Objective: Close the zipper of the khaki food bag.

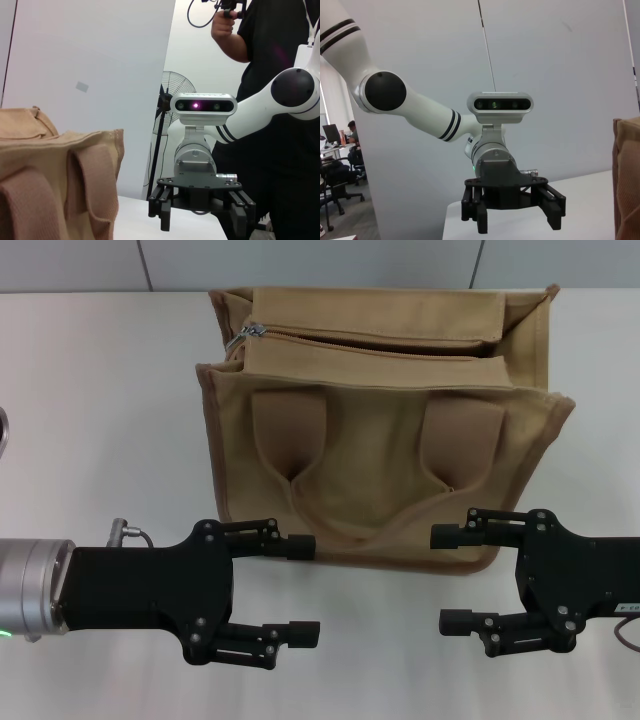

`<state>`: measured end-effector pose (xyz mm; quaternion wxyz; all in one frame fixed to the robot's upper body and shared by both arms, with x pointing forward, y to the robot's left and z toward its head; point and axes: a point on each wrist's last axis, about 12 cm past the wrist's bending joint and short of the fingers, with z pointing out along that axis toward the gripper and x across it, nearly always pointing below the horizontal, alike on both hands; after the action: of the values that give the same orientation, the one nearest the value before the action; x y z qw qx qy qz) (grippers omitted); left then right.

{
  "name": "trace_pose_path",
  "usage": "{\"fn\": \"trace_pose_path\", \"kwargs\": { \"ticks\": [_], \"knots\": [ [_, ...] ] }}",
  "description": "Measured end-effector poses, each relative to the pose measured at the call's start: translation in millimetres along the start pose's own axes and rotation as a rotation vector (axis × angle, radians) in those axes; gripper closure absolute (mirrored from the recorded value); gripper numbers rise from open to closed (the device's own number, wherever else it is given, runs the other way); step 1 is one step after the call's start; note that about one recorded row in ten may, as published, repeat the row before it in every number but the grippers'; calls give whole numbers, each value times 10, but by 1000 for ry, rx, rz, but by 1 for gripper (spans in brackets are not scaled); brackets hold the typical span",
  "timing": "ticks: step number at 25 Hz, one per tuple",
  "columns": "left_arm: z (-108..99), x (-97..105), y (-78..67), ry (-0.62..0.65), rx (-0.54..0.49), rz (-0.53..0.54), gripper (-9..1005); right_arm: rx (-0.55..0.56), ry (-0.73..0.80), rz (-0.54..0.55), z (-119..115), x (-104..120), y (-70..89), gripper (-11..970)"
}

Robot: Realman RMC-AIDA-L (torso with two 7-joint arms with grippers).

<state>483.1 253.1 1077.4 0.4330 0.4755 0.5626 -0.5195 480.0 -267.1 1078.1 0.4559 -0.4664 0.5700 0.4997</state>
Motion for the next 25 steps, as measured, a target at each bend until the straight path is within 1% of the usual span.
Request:
{"fn": "trace_pose_path", "kwargs": {
  "ticks": [3,7,9,10,11,13,16,17,20,22,23,24,25],
  "knots": [
    [-4,-1,1,-2,-3,0,197,0,0,0,0,0,0,176],
    [-54,-11,12,-20,-35,2,197,0,0,0,0,1,1,177],
    [-119,-16,10,-35,-65,3,197,0,0,0,-1,1,1,177],
    [-201,-21,0,-47,-95,6,197,0,0,0,-1,1,1,177],
    [-201,-21,0,-47,-95,6,197,0,0,0,-1,1,1,177],
    [-301,-24,-9,-53,-128,8,197,1,0,0,-1,1,1,177],
    [-504,-28,-28,-67,-206,13,198,2,-1,0,-3,0,0,177],
    [-528,-28,-30,-69,-217,14,198,3,-2,0,-3,-1,-1,177],
    [-732,-29,-49,-96,-326,35,198,5,-3,-1,-5,-4,-4,177],
    [-876,-23,-57,-121,-427,57,198,6,-4,-1,-6,-5,-4,177],
    [-876,-23,-57,-121,-427,57,198,6,-4,-2,-6,-6,-5,177],
    [-917,-17,-59,-129,-461,64,198,5,-4,-2,-7,-7,-5,177],
    [-917,-17,-59,-129,-461,64,199,5,-4,-3,-7,-8,-5,177]
  ]
}}
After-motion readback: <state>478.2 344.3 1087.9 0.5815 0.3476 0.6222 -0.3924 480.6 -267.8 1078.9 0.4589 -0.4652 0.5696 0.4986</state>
